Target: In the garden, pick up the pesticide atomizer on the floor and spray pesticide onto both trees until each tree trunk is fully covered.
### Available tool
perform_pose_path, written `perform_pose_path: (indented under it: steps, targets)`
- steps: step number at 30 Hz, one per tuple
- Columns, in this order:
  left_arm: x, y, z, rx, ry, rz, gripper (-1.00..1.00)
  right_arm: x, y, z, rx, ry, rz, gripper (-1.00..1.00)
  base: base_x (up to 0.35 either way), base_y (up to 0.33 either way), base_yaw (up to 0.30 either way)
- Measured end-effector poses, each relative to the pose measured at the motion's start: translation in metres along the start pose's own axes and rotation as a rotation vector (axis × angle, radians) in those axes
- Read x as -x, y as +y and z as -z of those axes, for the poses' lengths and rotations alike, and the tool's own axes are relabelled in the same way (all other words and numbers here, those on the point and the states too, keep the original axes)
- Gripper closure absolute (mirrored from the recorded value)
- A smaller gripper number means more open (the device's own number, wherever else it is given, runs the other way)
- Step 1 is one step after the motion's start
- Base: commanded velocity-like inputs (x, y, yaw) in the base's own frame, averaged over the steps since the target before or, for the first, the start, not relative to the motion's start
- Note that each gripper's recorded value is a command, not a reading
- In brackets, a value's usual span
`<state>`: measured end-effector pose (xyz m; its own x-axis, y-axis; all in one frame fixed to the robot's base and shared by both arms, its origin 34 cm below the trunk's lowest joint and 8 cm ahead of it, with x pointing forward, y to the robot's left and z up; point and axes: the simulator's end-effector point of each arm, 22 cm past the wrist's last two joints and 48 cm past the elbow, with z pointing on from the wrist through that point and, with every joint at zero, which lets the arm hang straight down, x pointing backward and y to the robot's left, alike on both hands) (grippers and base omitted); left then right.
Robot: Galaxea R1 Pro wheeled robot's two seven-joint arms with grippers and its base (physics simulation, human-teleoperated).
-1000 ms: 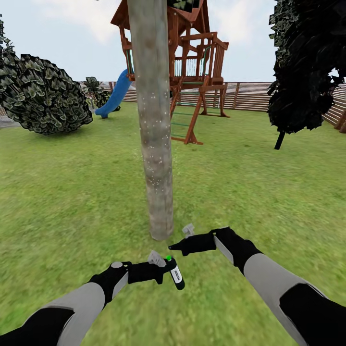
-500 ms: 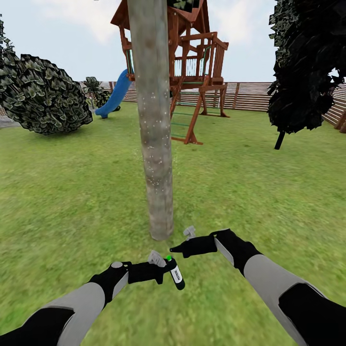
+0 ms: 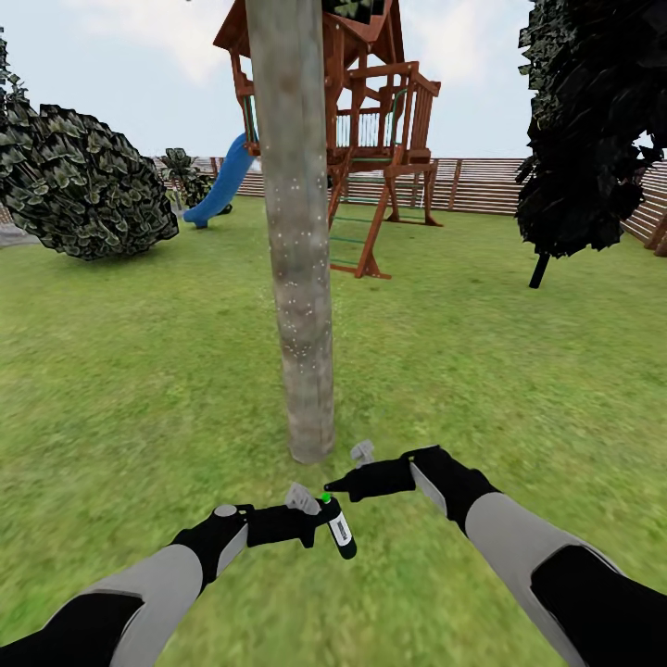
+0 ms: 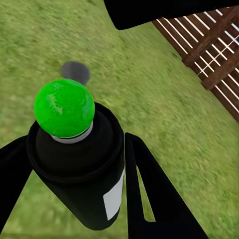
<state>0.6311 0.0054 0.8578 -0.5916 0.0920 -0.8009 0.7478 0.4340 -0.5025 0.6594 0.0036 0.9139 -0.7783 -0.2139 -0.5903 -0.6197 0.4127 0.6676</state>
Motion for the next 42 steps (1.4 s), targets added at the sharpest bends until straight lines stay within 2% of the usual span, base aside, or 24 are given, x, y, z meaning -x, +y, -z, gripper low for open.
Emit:
perform_pose_path:
  steps: [16,33,37,42]
  targets:
    - [0.0,0.0,0.0,0.0,0.0,0.0,1.0,-0.001,0.005,-0.006,0.011,0.002,-0.003,1.0,0.0,0.0,0.0]
    - [0.0,0.0,0.0,0.0,-0.001,0.0,1.0,-0.001,0.002,-0.003,0.004,0.001,-0.002,1.0,0.0,0.0,0.0]
    - [0.0,0.0,0.0,0.001,-0.001,0.001,1.0,-0.001,-0.001,-0.001,-0.007,0.0,-0.003,1.0,0.0,0.0,0.0]
    - [0.0,0.0,0.0,0.001,-0.001,0.001,1.0,-0.002,-0.014,-0.002,-0.064,0.001,-0.002,1.0,0.0,0.0,0.0]
